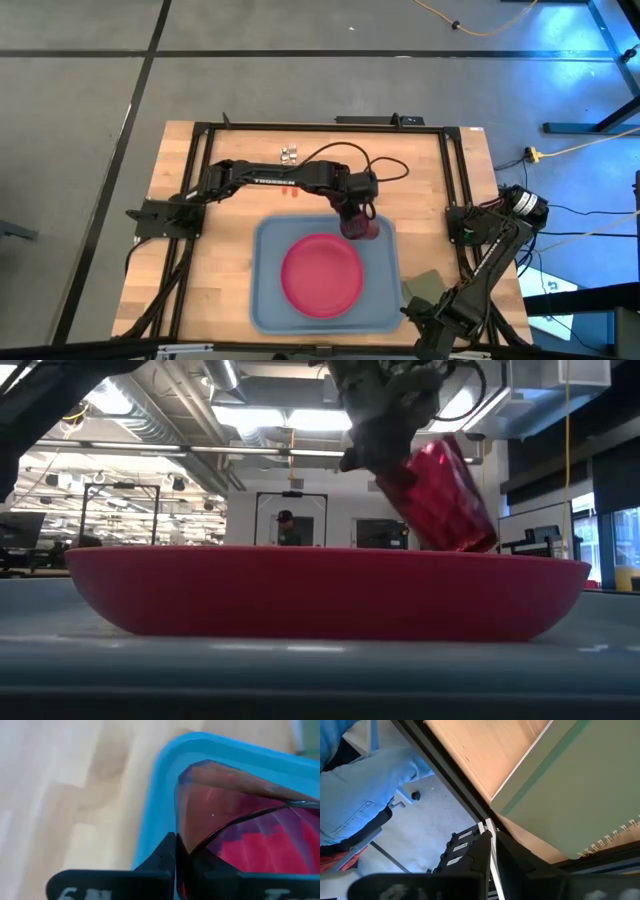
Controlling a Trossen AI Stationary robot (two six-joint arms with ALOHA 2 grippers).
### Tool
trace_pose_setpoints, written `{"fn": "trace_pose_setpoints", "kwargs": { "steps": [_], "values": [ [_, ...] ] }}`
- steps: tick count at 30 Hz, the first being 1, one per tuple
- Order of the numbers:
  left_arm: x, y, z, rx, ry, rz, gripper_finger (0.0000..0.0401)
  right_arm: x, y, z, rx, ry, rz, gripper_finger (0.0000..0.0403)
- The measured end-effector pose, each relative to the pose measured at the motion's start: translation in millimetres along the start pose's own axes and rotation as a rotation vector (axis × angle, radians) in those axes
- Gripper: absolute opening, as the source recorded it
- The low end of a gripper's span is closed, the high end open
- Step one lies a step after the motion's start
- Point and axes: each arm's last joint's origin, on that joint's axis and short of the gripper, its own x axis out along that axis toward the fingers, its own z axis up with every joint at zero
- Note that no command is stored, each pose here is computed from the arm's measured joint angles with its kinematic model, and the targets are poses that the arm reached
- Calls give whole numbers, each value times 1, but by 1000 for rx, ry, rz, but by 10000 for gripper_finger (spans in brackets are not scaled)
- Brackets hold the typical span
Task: Pick and place plate/cup/fork/spoon on tray
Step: Put the red cup on the blue tray to the top right of the pink plate
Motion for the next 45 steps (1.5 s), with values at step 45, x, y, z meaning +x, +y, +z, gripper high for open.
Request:
{"fn": "trace_pose_setpoints", "kwargs": {
  "steps": [45],
  "values": [
    [26,-16,-17,20,125,17,2,3,-1,-11,-40,-51,-5,33]
  ]
}}
